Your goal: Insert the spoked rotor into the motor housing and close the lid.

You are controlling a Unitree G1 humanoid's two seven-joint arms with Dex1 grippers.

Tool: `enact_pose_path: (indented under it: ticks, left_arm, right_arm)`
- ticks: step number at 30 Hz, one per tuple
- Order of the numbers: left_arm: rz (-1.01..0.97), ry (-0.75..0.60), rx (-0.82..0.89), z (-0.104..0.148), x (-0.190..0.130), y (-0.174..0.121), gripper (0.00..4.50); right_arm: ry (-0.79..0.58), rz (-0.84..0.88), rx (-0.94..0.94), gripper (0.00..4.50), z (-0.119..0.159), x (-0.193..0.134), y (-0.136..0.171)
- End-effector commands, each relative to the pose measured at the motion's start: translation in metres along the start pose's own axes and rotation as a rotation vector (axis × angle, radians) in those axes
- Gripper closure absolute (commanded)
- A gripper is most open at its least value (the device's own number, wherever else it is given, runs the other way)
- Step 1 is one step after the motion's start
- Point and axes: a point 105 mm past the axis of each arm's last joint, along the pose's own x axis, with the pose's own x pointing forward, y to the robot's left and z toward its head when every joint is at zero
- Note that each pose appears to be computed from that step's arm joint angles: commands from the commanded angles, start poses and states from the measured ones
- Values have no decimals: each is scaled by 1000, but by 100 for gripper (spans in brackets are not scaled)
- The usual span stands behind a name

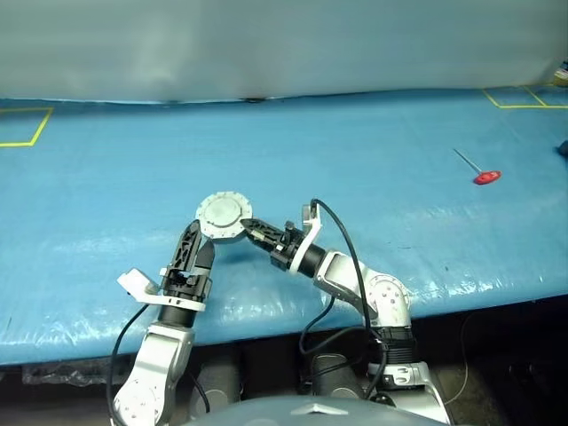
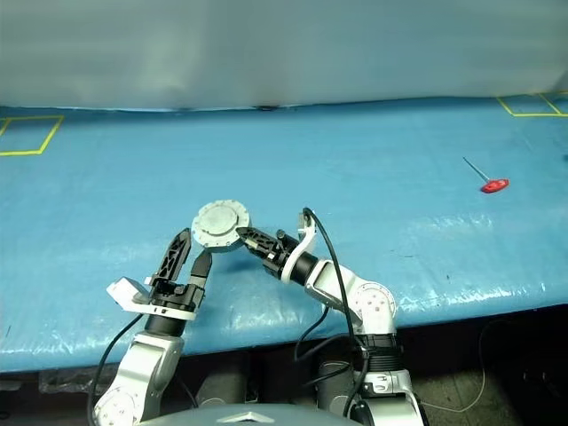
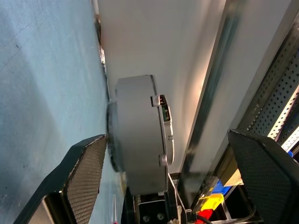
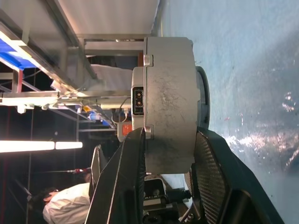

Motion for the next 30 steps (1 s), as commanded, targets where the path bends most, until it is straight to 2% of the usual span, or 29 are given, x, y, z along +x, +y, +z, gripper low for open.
enact_pose_path:
  ticks: [1,10,18,30]
  left_arm:
    - [-50,-27,-92,-12,5,-7,0]
    - [-49,-15,-87,-17,8,-10,0]
    - [3,-6,-96,-21,2,-7,0]
    - [-4,-12,-102,-27,3,-11,0]
  right_arm:
    - [57,165,8,332,-18,6,38]
    - [107,166,17,333,-29,0,40]
    - [48,204,24,333,-16,2,47]
    - [67,198,10,333,-19,3,46]
